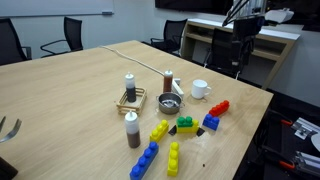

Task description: Place the blue block on the yellow block

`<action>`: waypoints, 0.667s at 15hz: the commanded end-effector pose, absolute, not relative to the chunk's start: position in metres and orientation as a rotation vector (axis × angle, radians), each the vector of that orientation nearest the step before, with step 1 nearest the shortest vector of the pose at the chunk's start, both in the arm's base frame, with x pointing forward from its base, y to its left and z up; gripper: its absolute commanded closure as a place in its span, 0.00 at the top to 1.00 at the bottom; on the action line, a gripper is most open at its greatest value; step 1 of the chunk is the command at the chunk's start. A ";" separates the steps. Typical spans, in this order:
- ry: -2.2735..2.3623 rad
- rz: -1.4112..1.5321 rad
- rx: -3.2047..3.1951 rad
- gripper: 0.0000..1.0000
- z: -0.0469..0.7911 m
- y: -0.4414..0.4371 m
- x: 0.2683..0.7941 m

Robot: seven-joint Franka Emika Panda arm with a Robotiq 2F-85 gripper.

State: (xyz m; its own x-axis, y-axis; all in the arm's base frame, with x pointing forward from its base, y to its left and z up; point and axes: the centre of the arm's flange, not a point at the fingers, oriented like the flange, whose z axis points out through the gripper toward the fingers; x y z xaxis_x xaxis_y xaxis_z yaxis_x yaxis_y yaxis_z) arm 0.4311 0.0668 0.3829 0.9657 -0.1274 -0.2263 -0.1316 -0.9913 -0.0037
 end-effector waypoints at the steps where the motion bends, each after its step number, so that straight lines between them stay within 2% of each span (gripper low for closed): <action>1: 0.164 0.395 -3.082 1.00 0.357 0.078 0.428; 10: 0.148 0.438 -3.104 1.00 0.345 0.084 0.425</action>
State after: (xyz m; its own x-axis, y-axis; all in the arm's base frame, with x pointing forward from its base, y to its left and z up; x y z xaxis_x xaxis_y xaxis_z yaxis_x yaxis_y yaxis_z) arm 0.4248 0.0838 0.3454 0.9566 -0.0931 -0.2761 -0.0939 -0.9955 0.0102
